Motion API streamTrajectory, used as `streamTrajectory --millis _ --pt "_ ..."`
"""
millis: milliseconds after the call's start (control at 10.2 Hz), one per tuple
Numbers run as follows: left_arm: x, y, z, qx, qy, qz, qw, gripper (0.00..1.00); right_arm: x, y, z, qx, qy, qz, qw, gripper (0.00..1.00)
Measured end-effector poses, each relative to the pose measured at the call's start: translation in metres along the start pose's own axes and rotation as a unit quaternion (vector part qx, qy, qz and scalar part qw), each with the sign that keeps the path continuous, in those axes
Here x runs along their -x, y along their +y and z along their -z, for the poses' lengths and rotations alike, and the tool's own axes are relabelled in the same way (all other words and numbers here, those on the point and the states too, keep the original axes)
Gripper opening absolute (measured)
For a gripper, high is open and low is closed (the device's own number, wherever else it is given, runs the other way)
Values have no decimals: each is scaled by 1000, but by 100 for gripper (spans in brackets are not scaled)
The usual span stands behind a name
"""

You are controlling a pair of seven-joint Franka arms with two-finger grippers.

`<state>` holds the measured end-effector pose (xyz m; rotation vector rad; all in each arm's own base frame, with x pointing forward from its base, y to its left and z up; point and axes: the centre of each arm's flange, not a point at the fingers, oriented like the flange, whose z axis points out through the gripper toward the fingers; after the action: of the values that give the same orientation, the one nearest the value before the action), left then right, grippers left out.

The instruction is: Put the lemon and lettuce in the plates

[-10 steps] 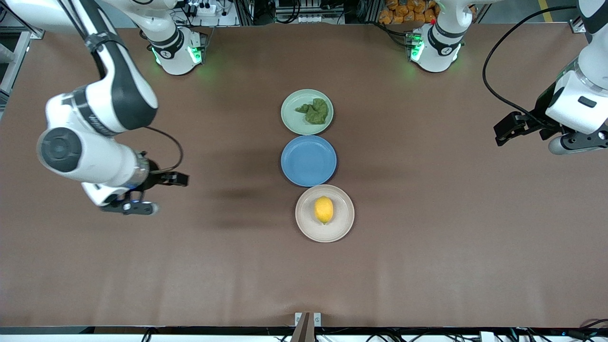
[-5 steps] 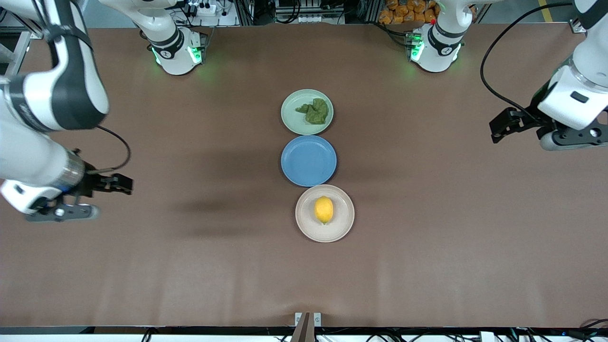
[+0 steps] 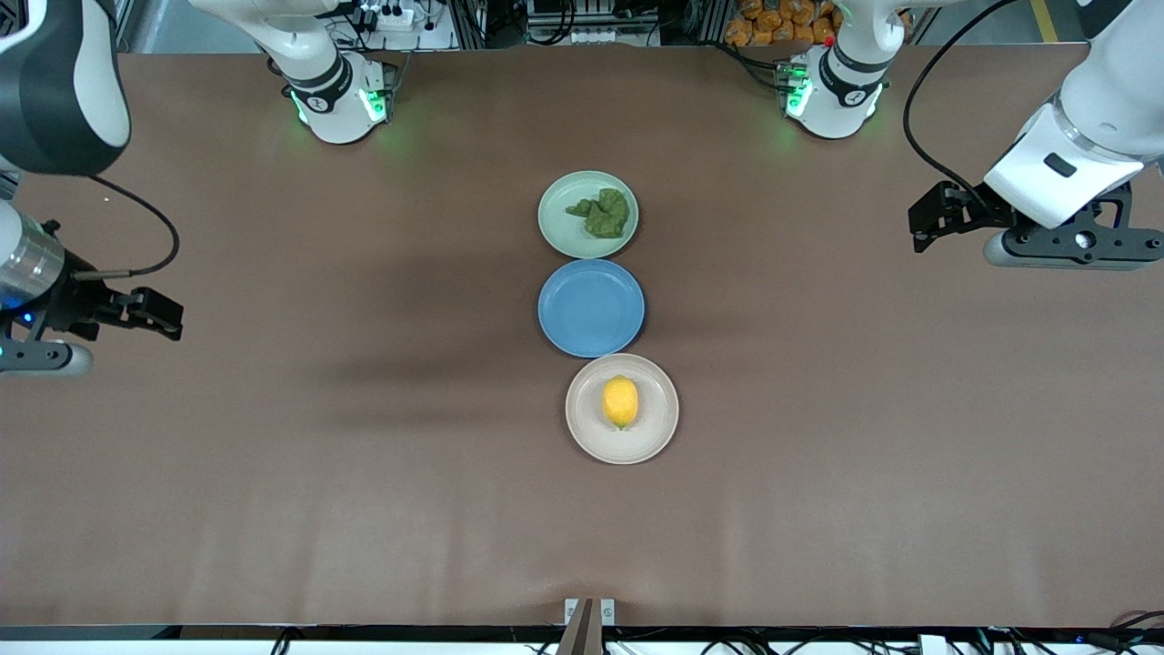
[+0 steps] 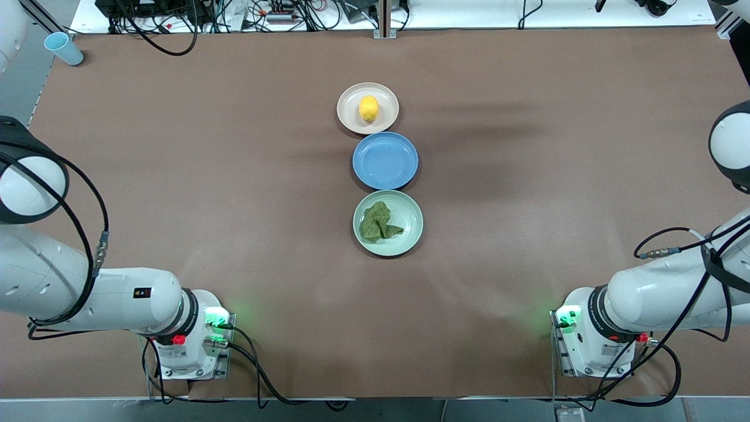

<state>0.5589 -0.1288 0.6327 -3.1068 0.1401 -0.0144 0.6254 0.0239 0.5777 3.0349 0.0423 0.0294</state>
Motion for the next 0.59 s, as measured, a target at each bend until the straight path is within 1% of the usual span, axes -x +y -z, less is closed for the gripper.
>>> streamTrajectory --millis 98,196,392,490,587 --pt "0 -1 0 1 0 1 1000 100 5 -1 5 1 -5 0 1000 100" --pt "0 -2 0 1 -1 2 1000 100 9 2 9 -8 -8 -6 1000 100" --pt "1 -8 3 0 -5 7 1000 100 14 28 16 -50 -7 -38 998 100" --pt "2 -11 8 0 -6 9 1000 100 16 37 19 -58 -5 -45 997 100" --pt "4 -12 12 0 -7 11 1000 100 18 36 22 -60 -3 -44 997 100"
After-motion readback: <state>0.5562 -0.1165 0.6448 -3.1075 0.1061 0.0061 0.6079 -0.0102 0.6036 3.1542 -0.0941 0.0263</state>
